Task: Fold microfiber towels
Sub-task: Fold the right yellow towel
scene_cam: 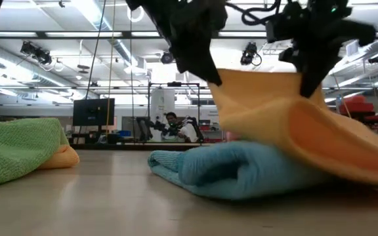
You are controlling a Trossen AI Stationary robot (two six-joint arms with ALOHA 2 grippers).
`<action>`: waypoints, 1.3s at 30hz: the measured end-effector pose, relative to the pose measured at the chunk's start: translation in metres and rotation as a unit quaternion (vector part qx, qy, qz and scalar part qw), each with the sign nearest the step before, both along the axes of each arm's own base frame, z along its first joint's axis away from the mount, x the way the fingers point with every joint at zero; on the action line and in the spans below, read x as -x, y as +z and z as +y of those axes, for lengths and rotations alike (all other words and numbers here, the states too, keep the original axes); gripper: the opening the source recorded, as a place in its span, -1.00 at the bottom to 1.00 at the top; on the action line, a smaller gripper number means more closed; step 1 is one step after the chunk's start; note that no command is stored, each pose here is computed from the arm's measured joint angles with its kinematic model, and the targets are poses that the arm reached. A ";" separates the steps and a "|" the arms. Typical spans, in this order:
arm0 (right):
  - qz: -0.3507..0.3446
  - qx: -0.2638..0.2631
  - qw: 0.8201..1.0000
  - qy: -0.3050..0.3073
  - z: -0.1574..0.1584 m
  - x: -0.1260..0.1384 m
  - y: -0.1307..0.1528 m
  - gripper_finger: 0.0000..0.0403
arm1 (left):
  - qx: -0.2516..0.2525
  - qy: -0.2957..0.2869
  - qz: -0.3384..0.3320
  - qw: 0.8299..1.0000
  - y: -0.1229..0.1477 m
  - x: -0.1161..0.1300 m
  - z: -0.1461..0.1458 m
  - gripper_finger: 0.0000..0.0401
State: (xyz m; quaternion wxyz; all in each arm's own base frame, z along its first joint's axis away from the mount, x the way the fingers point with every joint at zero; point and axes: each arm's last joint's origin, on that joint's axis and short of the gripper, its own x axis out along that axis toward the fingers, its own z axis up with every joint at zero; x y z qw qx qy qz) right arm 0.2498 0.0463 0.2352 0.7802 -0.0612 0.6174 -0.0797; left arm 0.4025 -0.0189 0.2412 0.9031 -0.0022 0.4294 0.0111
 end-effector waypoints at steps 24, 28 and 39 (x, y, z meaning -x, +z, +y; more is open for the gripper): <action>-0.042 0.068 0.992 0.096 -0.007 0.010 0.031 -0.96 | -0.010 -0.063 -0.018 0.998 0.030 -0.001 0.004 -0.90; -0.037 0.082 0.990 0.113 0.012 0.010 0.025 -0.96 | -0.004 -0.075 -0.029 0.997 0.033 -0.002 -0.011 -0.84; -0.029 0.138 0.982 0.123 0.042 0.023 -0.014 -0.96 | 0.023 -0.099 -0.051 0.993 0.017 -0.013 -0.057 -0.93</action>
